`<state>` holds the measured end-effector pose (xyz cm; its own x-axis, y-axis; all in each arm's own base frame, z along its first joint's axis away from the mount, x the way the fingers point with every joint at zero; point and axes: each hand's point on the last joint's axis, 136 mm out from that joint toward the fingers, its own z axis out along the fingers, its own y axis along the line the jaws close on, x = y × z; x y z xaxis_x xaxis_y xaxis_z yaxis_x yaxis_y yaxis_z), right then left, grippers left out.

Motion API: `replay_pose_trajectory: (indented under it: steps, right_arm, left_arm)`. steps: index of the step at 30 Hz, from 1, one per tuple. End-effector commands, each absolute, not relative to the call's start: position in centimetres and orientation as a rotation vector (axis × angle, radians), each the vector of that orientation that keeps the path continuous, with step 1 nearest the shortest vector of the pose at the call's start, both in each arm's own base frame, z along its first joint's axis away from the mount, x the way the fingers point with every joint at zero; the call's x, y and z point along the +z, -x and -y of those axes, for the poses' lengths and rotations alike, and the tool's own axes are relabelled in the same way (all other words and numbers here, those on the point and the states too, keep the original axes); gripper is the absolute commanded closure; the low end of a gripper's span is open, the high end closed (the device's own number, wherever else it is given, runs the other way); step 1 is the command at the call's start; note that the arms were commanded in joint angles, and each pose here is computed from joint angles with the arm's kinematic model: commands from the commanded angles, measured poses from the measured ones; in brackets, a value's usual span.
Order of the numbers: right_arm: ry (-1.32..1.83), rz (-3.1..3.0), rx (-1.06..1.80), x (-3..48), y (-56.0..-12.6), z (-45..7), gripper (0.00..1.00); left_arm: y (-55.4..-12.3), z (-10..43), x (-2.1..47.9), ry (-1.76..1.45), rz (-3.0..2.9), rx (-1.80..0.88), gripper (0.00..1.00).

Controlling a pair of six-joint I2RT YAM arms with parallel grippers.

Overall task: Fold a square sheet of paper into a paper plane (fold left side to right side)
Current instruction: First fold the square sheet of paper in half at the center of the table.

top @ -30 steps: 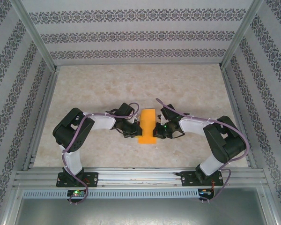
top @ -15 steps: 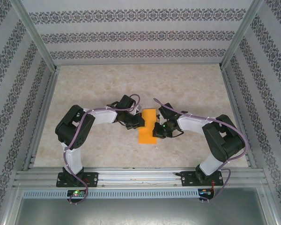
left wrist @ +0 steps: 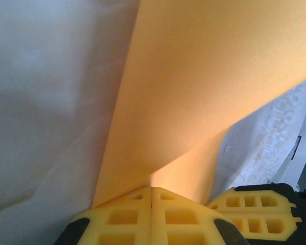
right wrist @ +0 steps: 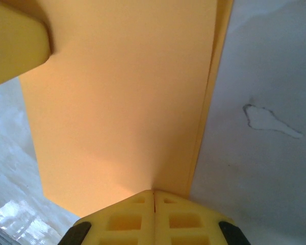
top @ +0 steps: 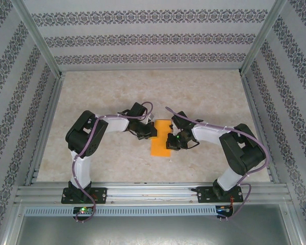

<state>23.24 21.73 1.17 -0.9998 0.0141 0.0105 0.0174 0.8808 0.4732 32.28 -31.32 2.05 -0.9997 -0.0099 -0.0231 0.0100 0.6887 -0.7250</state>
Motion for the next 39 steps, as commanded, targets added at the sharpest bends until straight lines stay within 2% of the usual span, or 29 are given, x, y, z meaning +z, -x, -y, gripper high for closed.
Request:
replay_pose_trajectory:
  steps: [1, 17, 29, 35, 39]
  right_arm:
    - [0.062, 3.034, -0.344, -2.8, -20.7, -16.7, 1.00]
    - [0.070, 3.037, -0.309, -2.8, -20.7, -15.8, 1.00]
    - [-0.021, 3.060, -0.323, -1.8, -22.4, -15.7, 1.00]
    - [-0.022, 3.058, -0.329, -1.9, -22.4, -15.9, 1.00]
    - [-0.023, 3.054, -0.314, -2.1, -22.3, -15.7, 1.00]
  left_arm:
    - [-34.3, 30.2, 0.8, 0.018, -2.838, -1.157, 0.97]
    - [-40.0, 28.6, 1.3, 0.059, -2.766, -1.083, 0.97]
    - [-37.9, 27.6, 6.5, -0.047, -2.640, -1.103, 0.98]
    - [-35.8, 30.7, 7.1, -0.126, -2.607, -1.264, 0.98]
    - [-36.2, 32.6, 6.6, -0.145, -2.599, -1.316, 0.98]
